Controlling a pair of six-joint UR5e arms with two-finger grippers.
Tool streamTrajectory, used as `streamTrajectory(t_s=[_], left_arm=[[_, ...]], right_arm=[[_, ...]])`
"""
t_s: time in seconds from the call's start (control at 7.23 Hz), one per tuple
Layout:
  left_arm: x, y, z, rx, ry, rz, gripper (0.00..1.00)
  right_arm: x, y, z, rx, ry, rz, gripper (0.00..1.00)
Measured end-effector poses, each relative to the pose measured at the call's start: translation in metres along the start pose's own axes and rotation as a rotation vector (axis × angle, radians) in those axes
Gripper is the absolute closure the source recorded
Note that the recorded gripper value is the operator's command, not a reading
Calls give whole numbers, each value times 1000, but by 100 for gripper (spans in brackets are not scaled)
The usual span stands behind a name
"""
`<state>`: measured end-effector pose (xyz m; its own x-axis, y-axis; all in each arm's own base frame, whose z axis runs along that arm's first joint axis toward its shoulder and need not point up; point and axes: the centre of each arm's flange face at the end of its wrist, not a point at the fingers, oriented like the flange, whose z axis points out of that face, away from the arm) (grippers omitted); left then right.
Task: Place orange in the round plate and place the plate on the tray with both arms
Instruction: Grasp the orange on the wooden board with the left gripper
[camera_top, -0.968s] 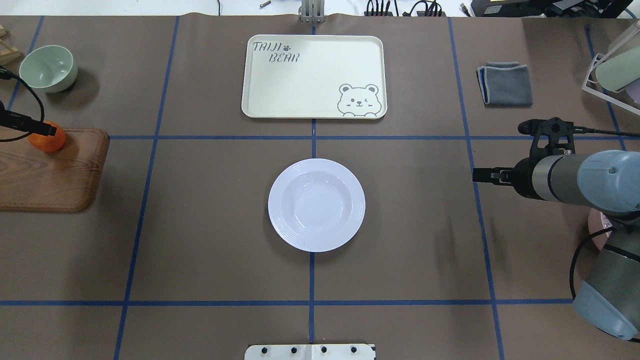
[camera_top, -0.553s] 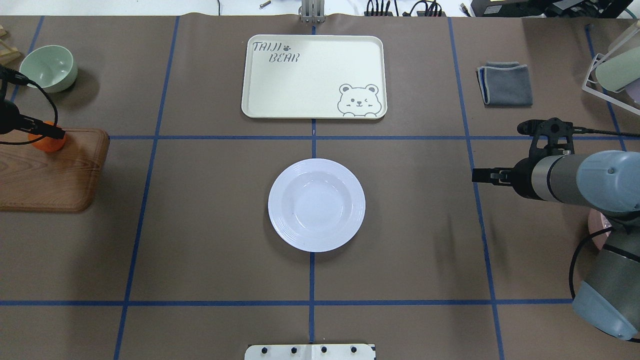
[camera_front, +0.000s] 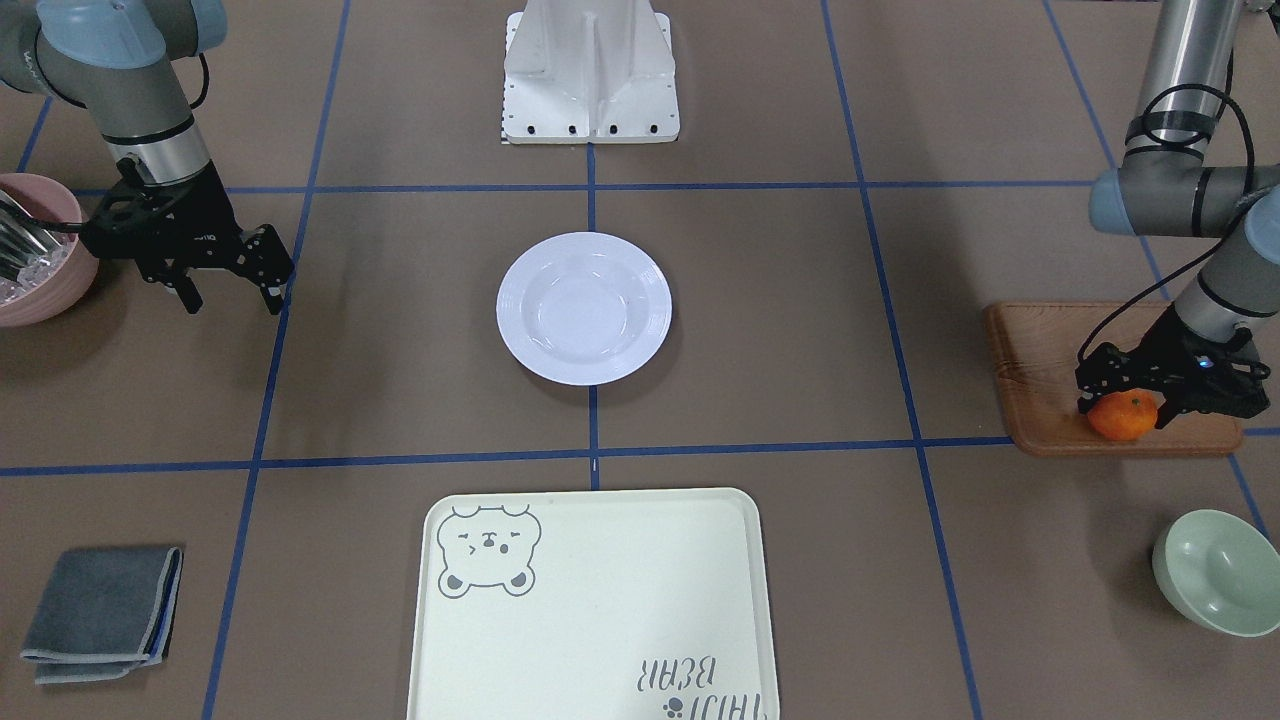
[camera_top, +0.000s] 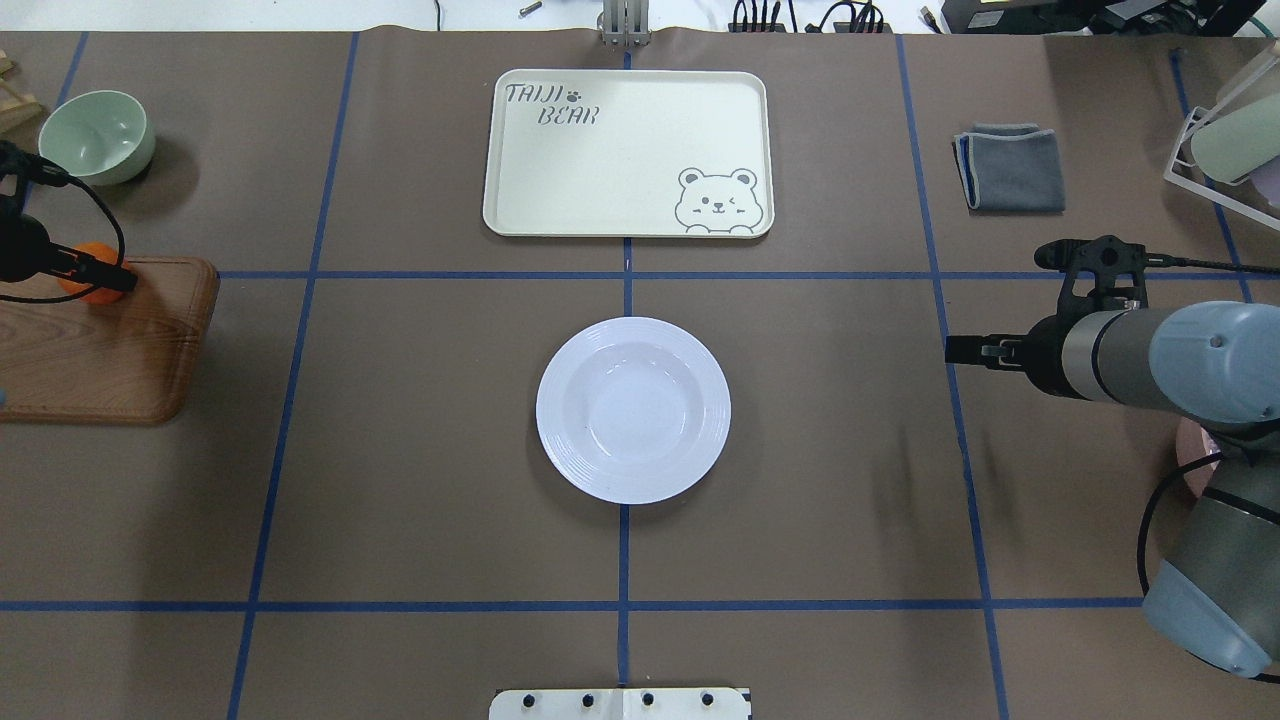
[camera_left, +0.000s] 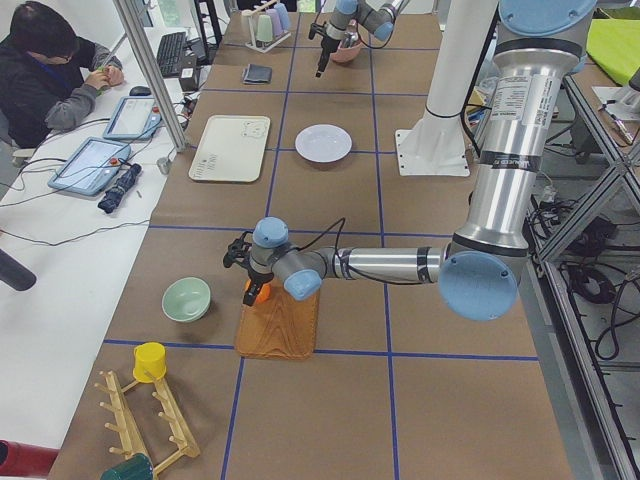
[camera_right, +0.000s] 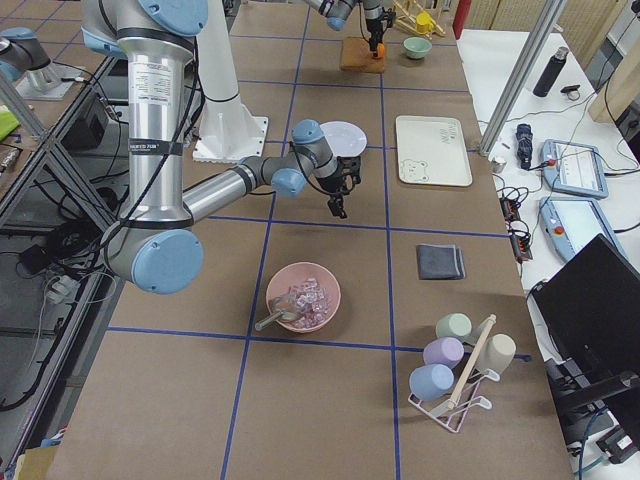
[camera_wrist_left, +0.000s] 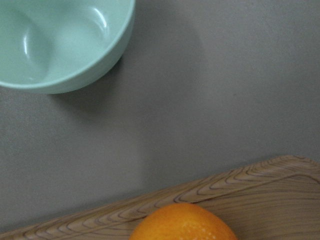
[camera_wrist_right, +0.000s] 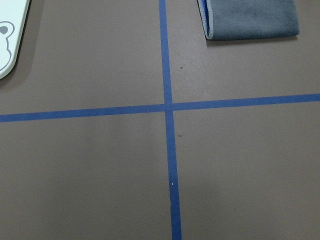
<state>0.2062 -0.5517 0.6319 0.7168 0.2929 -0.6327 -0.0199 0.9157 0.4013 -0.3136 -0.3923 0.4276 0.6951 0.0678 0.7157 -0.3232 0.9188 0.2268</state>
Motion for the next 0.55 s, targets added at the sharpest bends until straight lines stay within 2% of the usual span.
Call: streamTrajectory(t_s=[0.28,0.55], left_arm=[[4,2,-6,17,18,16,100],[17,-17,-53,58,105,16,100]], right_arm=[[-2,-1,0,3,-3,-1,0],[-18,-9,-7,43,-31,-4,0]])
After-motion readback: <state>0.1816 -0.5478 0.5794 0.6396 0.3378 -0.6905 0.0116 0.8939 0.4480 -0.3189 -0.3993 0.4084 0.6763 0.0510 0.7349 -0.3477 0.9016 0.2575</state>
